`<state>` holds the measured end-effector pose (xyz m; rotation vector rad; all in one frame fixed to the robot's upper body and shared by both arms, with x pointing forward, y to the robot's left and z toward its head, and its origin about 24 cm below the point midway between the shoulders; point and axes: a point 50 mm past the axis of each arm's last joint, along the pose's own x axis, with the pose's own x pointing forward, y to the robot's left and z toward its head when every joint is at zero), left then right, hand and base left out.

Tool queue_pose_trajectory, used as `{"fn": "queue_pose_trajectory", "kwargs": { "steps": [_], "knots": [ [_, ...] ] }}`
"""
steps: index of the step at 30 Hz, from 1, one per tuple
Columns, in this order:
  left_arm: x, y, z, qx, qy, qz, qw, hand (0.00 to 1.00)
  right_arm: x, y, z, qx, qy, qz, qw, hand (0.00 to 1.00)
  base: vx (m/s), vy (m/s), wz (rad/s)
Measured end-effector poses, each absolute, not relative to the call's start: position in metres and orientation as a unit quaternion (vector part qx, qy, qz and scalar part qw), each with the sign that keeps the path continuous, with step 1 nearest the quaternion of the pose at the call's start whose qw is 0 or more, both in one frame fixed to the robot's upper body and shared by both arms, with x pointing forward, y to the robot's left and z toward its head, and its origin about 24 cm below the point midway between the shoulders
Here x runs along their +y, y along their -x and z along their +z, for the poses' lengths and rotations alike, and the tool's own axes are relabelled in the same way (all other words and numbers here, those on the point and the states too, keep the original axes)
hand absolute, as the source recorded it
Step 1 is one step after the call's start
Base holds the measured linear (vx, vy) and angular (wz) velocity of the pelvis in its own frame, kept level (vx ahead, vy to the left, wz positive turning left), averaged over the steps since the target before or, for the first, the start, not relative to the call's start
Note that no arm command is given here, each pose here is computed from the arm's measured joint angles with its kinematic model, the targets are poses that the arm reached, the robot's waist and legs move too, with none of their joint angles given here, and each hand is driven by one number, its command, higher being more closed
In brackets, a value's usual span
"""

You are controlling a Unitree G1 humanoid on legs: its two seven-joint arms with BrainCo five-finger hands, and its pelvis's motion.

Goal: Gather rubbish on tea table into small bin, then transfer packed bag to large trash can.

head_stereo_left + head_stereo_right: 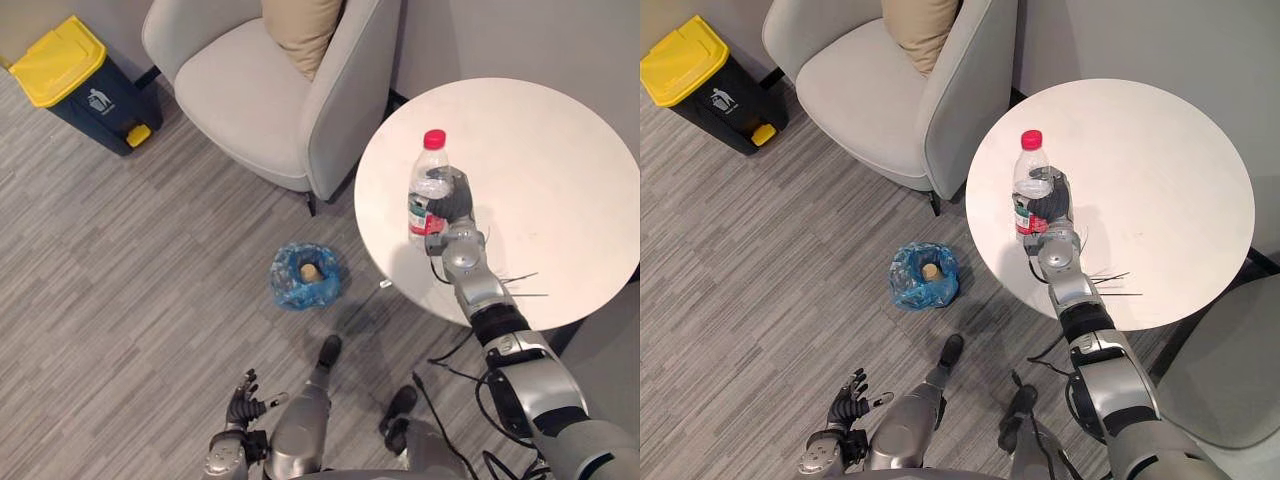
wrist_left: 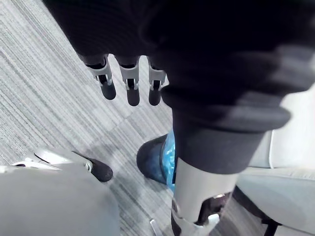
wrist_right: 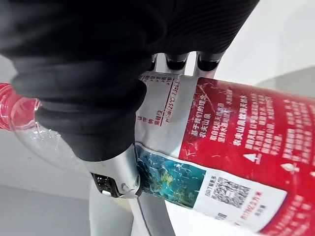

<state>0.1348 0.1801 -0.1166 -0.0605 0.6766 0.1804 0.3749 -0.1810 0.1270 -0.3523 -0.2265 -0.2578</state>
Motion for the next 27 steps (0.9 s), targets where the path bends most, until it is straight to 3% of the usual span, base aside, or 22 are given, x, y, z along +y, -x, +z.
{"fn": "queue_pose_trajectory", "kwargs": {
  "steps": [8, 14, 20, 27],
  "knots": [
    [0.181, -0.134, -0.117, 0.332, 0.031, 0.091, 0.938, 0.00, -0.170, -0.330, 0.136, -0.206, 0.116, -0.103, 0.966, 1.00, 0.00, -0.005, 0.02],
    [0.190, -0.134, -0.116, 0.329, 0.033, 0.112, 0.937, 0.00, -0.155, -0.295, 0.111, -0.195, 0.091, -0.060, 0.975, 1.00, -0.03, 0.009, 0.36],
    [0.193, -0.138, -0.116, 0.329, 0.031, 0.120, 0.936, 0.00, -0.128, -0.283, 0.115, -0.221, 0.095, 0.015, 0.970, 1.00, 0.06, 0.043, 0.48],
    [0.197, -0.137, -0.116, 0.328, 0.007, 0.111, 0.938, 0.00, -0.093, -0.265, 0.087, -0.177, 0.095, 0.102, 0.974, 1.00, 0.14, 0.108, 0.05]
  ]
}}
